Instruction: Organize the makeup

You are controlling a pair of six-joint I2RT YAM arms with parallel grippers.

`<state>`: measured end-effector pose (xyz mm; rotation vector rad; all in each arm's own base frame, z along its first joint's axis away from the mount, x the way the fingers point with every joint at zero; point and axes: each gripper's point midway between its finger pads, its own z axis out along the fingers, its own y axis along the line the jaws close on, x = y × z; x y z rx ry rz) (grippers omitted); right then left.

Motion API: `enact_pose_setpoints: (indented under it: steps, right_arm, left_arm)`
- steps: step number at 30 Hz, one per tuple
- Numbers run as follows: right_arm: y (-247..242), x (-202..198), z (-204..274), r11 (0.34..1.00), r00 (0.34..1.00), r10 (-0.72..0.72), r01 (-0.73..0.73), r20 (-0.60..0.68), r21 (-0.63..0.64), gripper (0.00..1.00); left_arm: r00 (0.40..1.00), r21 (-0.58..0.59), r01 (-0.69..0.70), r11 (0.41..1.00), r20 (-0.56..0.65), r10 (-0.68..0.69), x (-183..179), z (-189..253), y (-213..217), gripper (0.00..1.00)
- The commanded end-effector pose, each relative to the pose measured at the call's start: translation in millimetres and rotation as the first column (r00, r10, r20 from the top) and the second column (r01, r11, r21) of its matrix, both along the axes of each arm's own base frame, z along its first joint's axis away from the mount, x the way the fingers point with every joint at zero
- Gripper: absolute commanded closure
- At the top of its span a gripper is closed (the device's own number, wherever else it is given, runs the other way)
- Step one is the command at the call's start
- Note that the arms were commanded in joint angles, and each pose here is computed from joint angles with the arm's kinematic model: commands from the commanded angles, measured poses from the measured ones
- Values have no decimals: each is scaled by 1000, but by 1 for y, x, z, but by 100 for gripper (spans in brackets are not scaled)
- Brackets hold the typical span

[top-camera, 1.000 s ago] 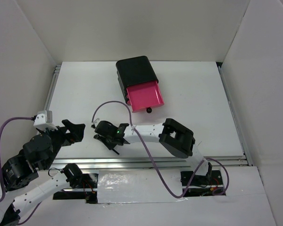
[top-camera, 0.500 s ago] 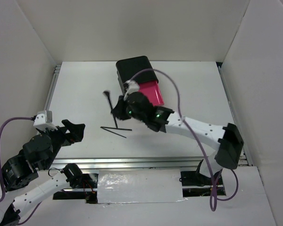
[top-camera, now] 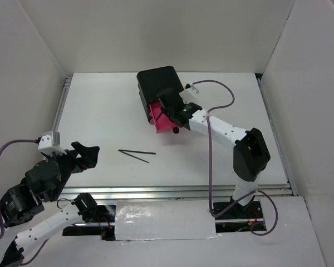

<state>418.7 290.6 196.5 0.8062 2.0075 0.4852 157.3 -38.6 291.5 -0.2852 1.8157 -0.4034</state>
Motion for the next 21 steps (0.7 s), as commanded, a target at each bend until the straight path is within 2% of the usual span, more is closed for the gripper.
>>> enact_pose_setpoints:
  steps: [1,12,14,15,16,17,21]
  right_arm:
    - [-22,5,9,995,995,-95,95,4,-10,100]
    - [-25,-16,-21,1000,999,-16,16,-39,8,97]
    - [-26,-17,-17,1000,1000,-2,3,-25,2,85]
    - [-25,-18,-16,1000,1000,6,-6,-21,-4,72]
    - [-26,-18,-13,1000,1000,9,-9,-17,-11,47]
    - [-23,-19,-2,1000,1000,20,-20,5,-16,40]
    - [-17,-21,39,996,993,73,-68,88,-50,26]
  left_arm:
    - [1000,-28,-8,1000,18,8,0,6,1,0]
    - [1000,-29,-9,1000,19,10,0,6,1,1]
    - [1000,-23,-7,1000,15,8,1,6,0,0]
    - [1000,-20,-6,1000,13,6,2,6,-1,1]
    - [1000,-18,-6,1000,10,6,2,5,-1,0]
    - [1000,-18,-6,1000,11,6,2,5,-1,1]
    - [1000,-13,-5,1000,8,6,3,4,-2,1]
